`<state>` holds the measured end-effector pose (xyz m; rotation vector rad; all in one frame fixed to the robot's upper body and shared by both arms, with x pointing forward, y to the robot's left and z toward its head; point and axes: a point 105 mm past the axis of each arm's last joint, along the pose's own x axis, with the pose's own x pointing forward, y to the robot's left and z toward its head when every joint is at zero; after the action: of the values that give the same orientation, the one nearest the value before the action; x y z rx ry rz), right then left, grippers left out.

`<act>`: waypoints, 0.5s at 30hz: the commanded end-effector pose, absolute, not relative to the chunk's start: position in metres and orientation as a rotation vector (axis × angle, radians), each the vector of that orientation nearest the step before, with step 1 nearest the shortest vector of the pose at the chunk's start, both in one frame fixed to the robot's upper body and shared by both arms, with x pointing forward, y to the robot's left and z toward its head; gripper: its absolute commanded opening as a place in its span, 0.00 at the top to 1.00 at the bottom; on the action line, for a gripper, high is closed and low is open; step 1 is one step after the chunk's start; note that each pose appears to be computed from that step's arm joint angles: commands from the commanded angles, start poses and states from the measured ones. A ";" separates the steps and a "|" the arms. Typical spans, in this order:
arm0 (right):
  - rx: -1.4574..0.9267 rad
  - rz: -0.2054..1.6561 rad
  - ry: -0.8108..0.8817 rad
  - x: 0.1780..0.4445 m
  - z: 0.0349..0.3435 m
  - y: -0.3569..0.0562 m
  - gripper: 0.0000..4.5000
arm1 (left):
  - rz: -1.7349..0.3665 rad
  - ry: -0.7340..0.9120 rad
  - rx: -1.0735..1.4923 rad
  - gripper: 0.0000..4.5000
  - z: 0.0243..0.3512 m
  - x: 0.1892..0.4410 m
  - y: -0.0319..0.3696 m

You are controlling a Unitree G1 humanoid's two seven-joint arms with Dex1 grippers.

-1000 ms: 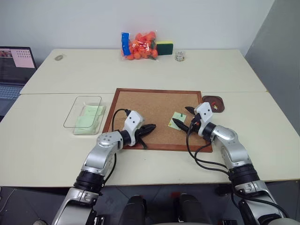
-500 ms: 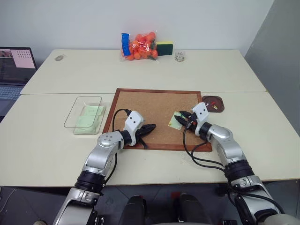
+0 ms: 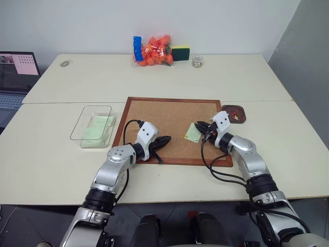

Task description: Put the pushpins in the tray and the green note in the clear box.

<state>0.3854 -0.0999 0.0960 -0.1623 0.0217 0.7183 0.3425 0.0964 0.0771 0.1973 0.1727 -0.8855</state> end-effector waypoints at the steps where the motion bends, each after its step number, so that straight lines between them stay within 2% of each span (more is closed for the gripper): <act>1: -0.178 0.727 -0.013 0.385 0.104 -0.099 0.72 | -0.896 0.211 0.197 1.00 0.065 0.339 0.092; 13: -0.183 0.731 0.042 0.385 0.091 -0.100 0.72 | -0.893 0.206 0.200 1.00 0.066 0.339 0.092; 15: -0.172 0.734 0.040 0.385 0.091 -0.099 0.80 | -0.895 0.204 0.202 1.00 0.066 0.339 0.090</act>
<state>0.3856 -0.1017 0.0889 -0.1725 0.0492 0.7159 0.3428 0.0956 0.0777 0.2099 0.1633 -0.8844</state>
